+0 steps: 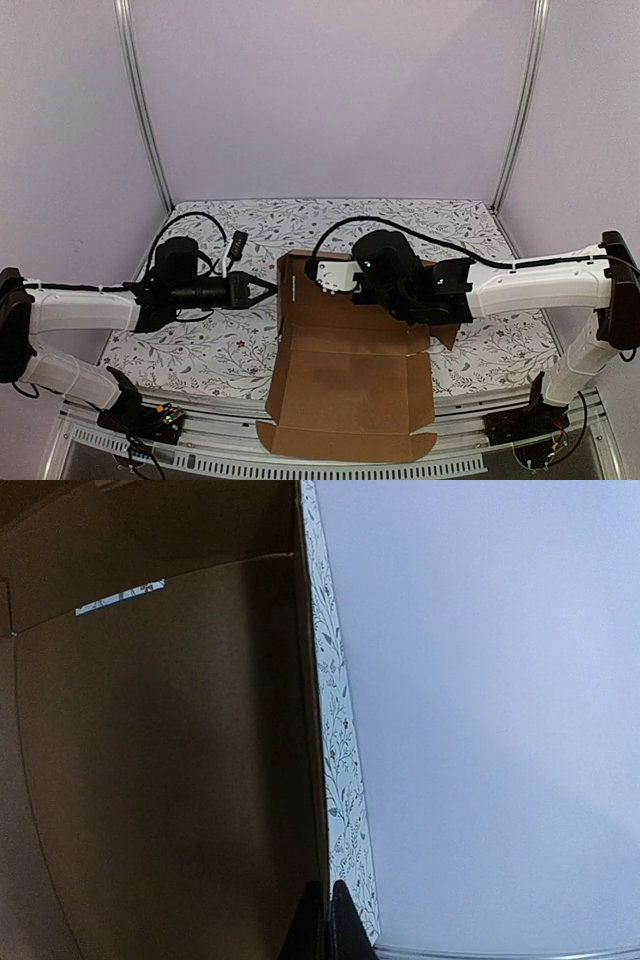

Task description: Fold the paper box

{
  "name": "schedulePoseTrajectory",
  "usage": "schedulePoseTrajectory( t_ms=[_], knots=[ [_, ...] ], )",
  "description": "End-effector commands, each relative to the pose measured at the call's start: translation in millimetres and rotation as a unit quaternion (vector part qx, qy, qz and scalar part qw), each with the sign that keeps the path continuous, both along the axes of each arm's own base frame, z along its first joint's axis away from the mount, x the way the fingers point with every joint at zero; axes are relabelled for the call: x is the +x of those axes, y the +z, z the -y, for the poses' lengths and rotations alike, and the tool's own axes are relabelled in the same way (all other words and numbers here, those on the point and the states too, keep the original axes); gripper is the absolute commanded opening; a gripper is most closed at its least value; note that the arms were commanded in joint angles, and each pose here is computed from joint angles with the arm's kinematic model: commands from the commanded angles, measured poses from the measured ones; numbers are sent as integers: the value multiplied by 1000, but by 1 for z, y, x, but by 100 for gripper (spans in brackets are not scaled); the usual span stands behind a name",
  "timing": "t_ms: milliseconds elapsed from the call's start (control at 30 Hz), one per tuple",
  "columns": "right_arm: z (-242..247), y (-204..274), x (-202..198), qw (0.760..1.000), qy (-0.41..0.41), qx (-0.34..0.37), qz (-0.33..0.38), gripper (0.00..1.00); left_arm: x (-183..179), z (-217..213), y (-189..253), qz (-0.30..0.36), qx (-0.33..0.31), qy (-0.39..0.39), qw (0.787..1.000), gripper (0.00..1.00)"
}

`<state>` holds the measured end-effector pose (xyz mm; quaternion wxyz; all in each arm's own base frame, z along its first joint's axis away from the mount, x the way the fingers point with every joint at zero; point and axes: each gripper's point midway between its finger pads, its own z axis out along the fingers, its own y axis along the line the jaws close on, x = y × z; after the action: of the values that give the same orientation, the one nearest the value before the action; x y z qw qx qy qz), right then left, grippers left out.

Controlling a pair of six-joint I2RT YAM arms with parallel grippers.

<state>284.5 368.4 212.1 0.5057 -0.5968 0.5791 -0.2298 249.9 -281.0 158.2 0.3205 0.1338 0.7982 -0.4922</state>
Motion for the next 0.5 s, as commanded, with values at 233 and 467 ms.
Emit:
schedulePoseTrajectory(
  t_ms=[233,467],
  knots=[
    [1,6,0,999,-28,30,19,0,-16,28,10,4,-3,-50,999,12],
    [2,6,0,999,-31,33,22,0,-18,35,0,1,12,-57,998,28]
  ],
)
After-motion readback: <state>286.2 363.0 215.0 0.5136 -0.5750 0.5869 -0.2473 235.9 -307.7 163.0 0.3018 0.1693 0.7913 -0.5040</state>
